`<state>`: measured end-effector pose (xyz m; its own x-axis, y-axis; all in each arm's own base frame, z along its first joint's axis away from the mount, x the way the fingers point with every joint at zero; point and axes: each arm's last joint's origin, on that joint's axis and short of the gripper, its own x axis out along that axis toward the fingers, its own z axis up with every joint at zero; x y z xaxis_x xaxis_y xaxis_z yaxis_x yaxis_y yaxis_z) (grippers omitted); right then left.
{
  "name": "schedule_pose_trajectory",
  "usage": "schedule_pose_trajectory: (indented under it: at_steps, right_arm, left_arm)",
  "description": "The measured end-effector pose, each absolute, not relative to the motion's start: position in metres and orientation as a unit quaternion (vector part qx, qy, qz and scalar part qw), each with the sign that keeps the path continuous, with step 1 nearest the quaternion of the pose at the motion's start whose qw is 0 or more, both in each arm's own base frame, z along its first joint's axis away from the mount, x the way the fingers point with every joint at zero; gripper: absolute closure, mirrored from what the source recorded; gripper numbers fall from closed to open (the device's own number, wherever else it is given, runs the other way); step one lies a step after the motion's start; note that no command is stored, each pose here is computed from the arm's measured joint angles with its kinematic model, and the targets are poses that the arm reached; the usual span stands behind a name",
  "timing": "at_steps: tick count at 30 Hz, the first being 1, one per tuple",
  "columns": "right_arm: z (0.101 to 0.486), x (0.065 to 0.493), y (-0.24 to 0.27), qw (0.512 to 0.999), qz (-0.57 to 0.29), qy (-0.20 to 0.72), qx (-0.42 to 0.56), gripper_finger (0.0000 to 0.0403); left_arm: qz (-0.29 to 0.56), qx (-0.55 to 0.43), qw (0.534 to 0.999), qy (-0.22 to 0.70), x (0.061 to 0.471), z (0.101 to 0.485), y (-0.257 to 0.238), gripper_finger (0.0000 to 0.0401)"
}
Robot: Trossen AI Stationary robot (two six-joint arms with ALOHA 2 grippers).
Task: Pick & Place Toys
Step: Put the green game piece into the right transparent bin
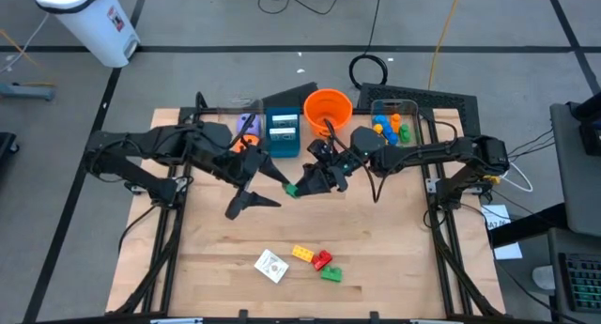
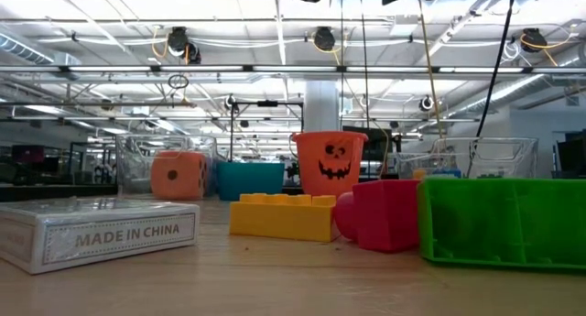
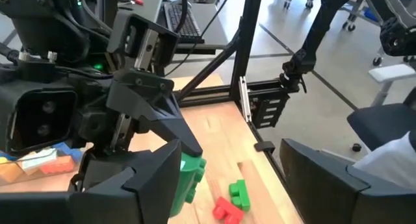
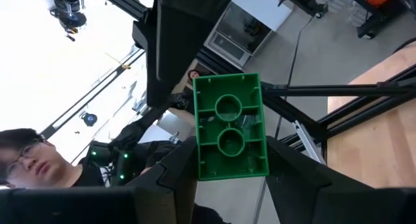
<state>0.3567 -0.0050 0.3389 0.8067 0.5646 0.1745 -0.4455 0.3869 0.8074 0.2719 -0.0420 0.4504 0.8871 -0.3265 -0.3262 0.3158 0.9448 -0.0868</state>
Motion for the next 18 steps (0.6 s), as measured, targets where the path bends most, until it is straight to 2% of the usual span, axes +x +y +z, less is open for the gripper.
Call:
schedule_pose_trajectory:
  at_steps: [18]
  right_arm:
    - [0.340,0.356,-0.004,0.825,0.320,0.068,0.461,0.0260]
  left_arm:
    - [-0.127,0.031,0.973,0.188,0.289,0.438,-0.036,0.0125]
